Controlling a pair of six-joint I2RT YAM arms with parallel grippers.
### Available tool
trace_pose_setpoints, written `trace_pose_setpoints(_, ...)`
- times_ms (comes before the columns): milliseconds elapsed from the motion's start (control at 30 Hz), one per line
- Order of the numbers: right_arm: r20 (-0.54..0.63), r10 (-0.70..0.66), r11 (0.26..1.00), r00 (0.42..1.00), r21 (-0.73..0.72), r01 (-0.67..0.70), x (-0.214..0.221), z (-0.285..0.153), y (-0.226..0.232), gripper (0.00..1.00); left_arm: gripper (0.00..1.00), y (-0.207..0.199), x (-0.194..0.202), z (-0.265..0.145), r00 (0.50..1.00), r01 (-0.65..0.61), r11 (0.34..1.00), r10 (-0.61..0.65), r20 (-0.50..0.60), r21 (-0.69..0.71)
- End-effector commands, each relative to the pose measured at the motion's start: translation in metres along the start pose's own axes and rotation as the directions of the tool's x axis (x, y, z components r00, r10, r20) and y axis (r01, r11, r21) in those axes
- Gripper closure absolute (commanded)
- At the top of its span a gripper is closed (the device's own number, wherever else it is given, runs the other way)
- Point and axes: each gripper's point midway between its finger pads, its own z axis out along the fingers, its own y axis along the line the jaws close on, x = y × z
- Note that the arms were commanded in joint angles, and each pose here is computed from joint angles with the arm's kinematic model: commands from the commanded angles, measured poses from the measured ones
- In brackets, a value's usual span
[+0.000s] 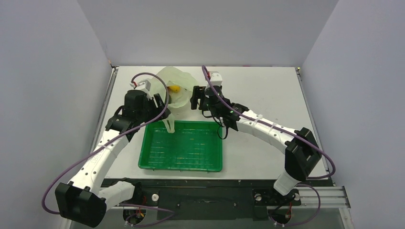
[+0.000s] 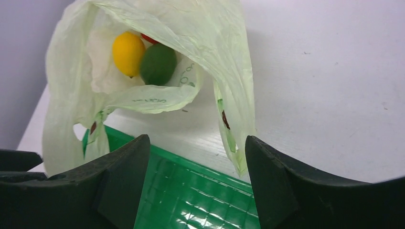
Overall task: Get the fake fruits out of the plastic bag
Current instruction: Adjust the plastic bag at the center of the board.
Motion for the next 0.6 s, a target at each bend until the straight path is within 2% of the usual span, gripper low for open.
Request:
trace_pose_setpoints(0,-0.015,-0.084,0.996,0.996,0.015,0.084,-0.003,0.015,-0.014,0.32,0.42,-0.011,-0.005,-0.003,0.999,0.02,0.998,-0.022,0.047,0.056)
trace_pose_setpoints(200,-0.053,-0.045,0.997,0.998,-0.069,0.041,0.008,0.044,-0.019,0.32,0.41,-0.014,0.019,0.017,0.996,0.089,0.989,-0.088,-0.015,0.117)
trace_pose_setpoints(567,-0.104,-0.059,0.991,0.993,-0.125,0.046,0.026,0.08,-0.042,0.32,0.41,0.004,0.03,0.005,0.999,0.048,0.998,-0.047,-0.019,0.044)
